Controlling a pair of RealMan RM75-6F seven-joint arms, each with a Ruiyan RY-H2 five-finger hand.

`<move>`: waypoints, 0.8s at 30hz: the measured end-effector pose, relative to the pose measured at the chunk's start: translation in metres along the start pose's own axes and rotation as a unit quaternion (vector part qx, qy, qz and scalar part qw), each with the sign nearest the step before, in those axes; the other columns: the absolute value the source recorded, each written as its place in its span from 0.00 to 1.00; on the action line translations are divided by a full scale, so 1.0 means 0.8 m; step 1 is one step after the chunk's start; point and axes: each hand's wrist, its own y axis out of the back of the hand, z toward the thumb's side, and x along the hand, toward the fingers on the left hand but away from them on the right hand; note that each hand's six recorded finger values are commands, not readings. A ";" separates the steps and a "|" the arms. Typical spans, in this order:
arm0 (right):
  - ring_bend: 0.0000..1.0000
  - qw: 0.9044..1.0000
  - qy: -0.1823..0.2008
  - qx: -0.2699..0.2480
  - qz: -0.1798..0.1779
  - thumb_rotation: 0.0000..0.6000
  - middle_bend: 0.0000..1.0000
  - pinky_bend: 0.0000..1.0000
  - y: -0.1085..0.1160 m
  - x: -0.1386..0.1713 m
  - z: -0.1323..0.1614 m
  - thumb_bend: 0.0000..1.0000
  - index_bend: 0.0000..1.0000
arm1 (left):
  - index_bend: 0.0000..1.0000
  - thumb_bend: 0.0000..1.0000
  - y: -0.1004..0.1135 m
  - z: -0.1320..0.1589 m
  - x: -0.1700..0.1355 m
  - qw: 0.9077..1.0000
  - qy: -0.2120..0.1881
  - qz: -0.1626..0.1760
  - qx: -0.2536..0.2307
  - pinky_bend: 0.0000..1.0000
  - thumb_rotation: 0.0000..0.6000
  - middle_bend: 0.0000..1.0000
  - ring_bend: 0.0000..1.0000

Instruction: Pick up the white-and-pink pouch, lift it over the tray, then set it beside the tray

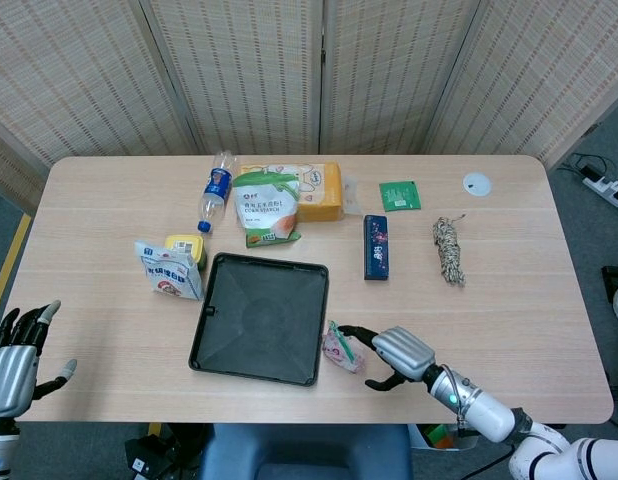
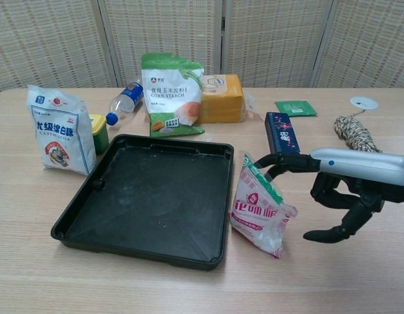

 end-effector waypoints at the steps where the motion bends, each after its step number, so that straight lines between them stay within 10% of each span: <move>1: 0.85 1.000 0.001 0.000 0.002 1.00 0.18 0.86 -0.002 -0.002 0.001 0.31 0.05 | 0.07 0.33 0.000 0.000 0.000 1.000 0.000 0.000 0.000 0.04 1.00 0.15 0.14; 13: 0.85 0.998 0.031 0.032 0.039 1.00 0.18 0.86 -0.019 -0.024 0.029 0.30 0.05 | 0.07 0.33 0.001 -0.005 -0.004 1.000 0.006 0.000 -0.001 0.04 1.00 0.15 0.14; 24: 0.85 0.999 0.016 0.039 -0.004 1.00 0.17 0.86 0.003 -0.006 0.019 0.30 0.05 | 0.07 0.33 -0.003 -0.002 -0.001 1.000 0.001 -0.002 -0.005 0.04 1.00 0.15 0.14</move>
